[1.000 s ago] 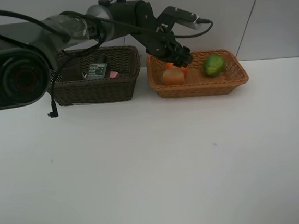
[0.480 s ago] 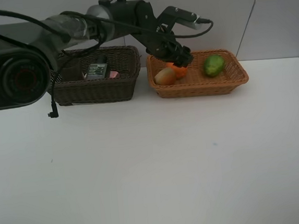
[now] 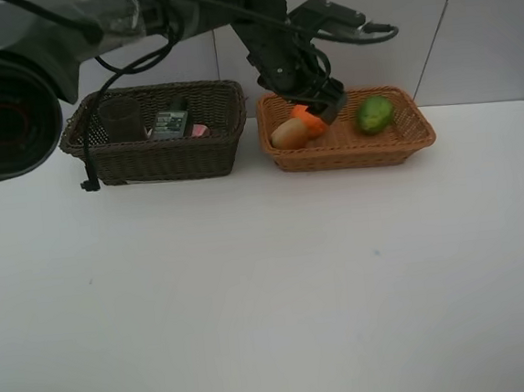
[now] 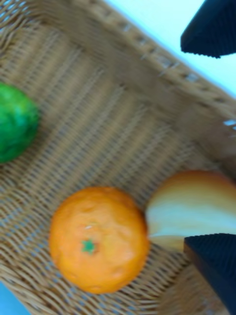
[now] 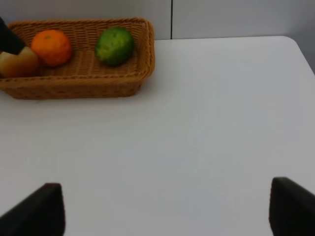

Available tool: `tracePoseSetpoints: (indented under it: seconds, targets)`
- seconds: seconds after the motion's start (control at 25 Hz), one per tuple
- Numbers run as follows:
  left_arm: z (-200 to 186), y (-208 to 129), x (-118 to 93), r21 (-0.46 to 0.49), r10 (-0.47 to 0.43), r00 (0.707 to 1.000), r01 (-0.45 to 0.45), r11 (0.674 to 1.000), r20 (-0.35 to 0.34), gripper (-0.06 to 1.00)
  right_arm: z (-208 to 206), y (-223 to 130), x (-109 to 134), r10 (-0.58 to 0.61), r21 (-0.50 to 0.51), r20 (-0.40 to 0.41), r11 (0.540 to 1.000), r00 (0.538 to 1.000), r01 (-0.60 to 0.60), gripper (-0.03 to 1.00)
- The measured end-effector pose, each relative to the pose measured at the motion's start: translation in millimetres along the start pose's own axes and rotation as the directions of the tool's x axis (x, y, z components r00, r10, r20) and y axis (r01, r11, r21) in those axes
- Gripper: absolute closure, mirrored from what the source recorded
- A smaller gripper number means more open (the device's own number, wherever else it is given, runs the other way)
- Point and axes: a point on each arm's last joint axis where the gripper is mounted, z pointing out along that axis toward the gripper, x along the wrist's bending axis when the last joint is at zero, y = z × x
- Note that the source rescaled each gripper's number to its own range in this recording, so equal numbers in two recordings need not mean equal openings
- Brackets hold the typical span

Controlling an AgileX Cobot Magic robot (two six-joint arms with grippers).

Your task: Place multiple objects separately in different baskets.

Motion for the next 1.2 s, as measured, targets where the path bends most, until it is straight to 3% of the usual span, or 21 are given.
tracePoseSetpoints:
  seconds: [0.48, 0.68, 1.0, 1.2]
  targets:
    - [-163.2, 8.7, -6.4, 0.063, 0.031, 0.997, -0.026, 0.998, -0.072, 0.01, 0.0, 0.0, 0.0, 0.0, 0.0, 0.0, 1.0, 1.0, 0.0, 0.18]
    - [-190.9, 7.2, -5.7, 0.024, -0.02, 0.994, 0.023, 0.999, -0.103, 0.01, 0.0, 0.0, 0.0, 0.0, 0.0, 0.0, 1.0, 1.0, 0.0, 0.18]
    - [-214.0, -42.0, -8.6, 0.139, -0.045, 0.994, 0.059, 0.989, -0.102, 0.01, 0.0, 0.0, 0.0, 0.0, 0.0, 0.0, 1.0, 1.0, 0.0, 0.18]
    - [-236.6, -97.1, 8.8, 0.197, -0.155, 0.977, 0.183, 0.963, -0.146, 0.01, 0.0, 0.0, 0.0, 0.0, 0.0, 0.0, 1.0, 1.0, 0.0, 0.18]
